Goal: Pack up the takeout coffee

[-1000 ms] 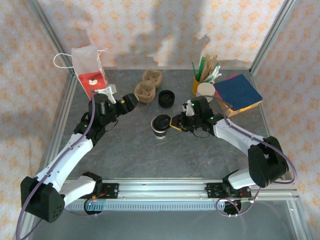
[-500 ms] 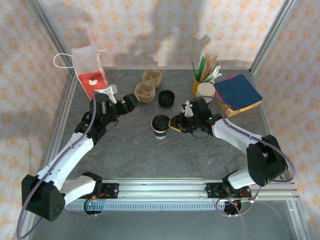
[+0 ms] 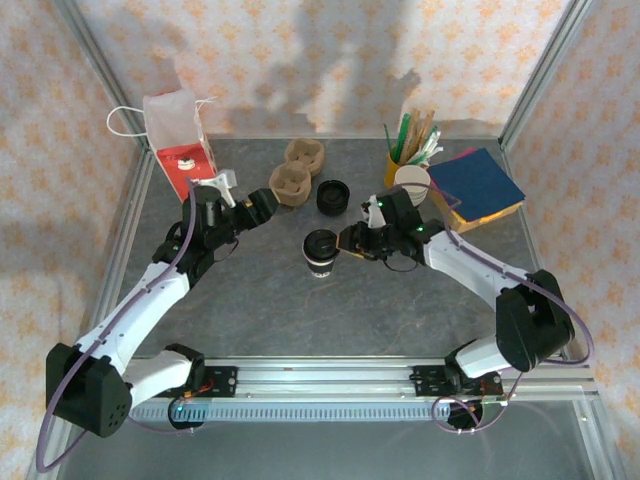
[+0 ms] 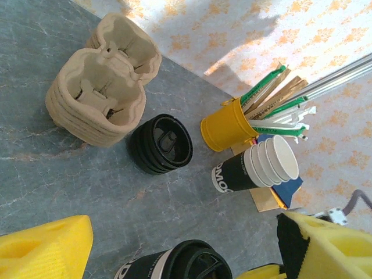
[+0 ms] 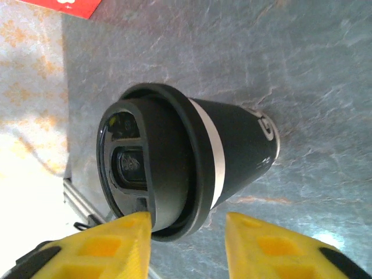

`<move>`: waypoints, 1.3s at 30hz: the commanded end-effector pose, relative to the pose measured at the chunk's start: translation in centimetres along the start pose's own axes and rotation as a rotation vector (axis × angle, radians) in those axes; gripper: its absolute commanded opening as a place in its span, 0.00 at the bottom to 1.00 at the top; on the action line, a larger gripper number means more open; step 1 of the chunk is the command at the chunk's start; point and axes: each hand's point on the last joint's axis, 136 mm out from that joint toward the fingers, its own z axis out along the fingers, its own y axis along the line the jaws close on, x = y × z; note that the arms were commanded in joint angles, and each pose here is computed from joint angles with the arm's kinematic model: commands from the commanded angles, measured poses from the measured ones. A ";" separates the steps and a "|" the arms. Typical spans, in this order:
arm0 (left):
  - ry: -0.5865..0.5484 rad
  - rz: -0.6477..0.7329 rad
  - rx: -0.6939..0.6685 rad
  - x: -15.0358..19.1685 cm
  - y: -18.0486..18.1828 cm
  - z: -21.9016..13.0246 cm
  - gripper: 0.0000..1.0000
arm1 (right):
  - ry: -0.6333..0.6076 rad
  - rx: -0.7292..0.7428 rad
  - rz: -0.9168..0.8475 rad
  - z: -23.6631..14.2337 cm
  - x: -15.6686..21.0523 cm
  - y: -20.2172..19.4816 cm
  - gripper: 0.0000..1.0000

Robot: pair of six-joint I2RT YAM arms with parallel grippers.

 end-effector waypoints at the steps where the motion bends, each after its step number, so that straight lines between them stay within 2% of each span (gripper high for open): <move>1: 0.037 0.030 -0.001 0.5 0.0 0.5 0.83 | -0.093 0.046 -0.108 -2.3 -1.6 1.2 0.43; 8: 0.118 0.019 -0.006 2.3 0.7 1.7 0.83 | -0.155 0.007 -0.160 -2.1 -3.9 2.8 0.44; 12: 0.104 0.017 -0.027 2.1 1.1 1.6 0.83 | -0.129 -0.047 -0.142 -1.1 -3.9 3.7 0.44; 39: 0.068 0.021 -0.050 1.7 1.4 0.7 0.82 | -0.053 -0.054 -0.134 1.7 -1.8 4.3 0.43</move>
